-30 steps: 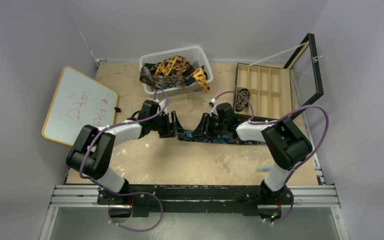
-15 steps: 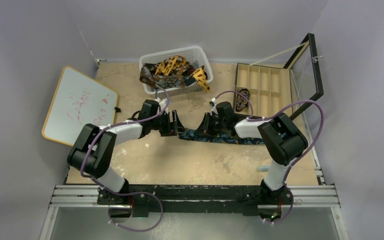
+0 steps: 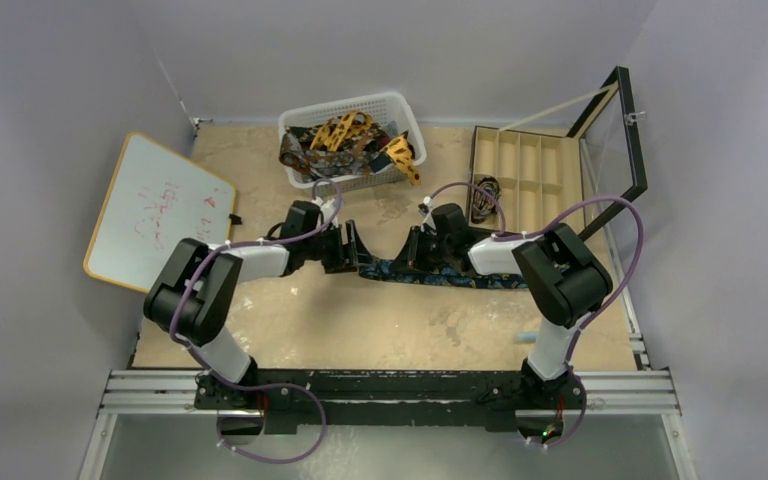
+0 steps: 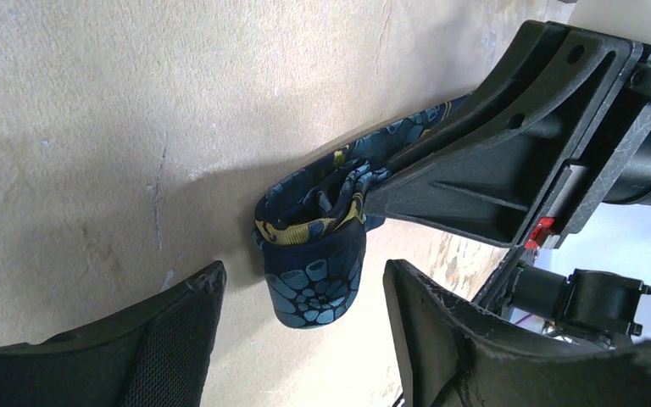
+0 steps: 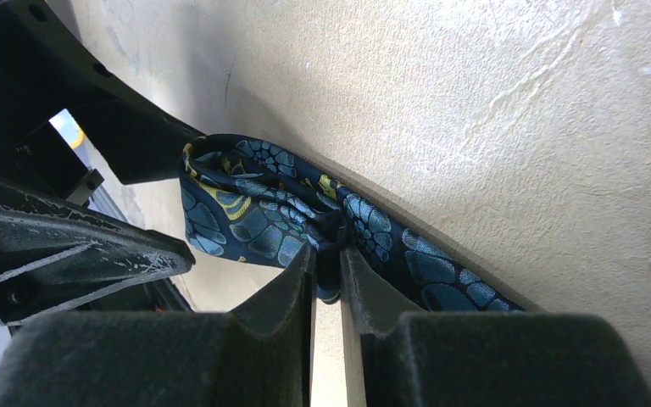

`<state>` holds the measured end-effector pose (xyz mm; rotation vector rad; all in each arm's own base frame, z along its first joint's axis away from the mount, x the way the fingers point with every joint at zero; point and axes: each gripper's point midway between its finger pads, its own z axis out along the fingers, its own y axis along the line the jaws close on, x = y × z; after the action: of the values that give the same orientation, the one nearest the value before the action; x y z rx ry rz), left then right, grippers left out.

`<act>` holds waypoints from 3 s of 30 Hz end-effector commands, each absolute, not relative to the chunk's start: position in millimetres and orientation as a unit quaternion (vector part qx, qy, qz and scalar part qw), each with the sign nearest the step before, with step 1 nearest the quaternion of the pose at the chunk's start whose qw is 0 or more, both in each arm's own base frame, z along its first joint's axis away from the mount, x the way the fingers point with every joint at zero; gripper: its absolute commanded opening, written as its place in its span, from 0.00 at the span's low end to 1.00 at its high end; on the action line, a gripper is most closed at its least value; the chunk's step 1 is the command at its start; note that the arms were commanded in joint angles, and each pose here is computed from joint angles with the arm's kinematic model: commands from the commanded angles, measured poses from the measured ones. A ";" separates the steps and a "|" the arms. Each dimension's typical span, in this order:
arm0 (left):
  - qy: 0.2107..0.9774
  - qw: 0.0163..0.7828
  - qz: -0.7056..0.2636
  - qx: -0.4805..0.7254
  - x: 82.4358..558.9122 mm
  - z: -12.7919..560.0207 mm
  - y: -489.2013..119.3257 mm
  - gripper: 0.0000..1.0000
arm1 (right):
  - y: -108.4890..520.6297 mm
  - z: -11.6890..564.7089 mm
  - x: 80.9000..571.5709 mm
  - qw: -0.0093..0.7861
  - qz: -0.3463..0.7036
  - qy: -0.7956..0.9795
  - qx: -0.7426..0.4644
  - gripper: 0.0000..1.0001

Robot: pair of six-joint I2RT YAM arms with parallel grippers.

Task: Roll the ties
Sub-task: Roll the tie at the center of the board.

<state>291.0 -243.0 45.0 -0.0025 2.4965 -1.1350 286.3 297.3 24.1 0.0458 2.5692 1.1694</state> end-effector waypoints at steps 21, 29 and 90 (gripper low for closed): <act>0.851 0.241 -0.463 -0.055 298.8 44.2 -248.5 0.47 | 293.1 8.9 282.7 0.143 0.392 0.909 0.007 0.15; 0.848 0.246 -0.467 -0.046 299.7 48.7 -250.0 0.05 | 292.9 11.4 287.8 0.157 0.388 0.908 -0.002 0.15; 0.962 0.270 -0.049 0.012 263.6 96.2 -179.3 0.00 | 343.9 82.9 295.8 0.231 0.396 0.888 -0.027 0.18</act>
<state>263.0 -196.3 89.7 -0.0186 2.5944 -0.3061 267.9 366.1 33.5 -0.1877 2.5866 1.1627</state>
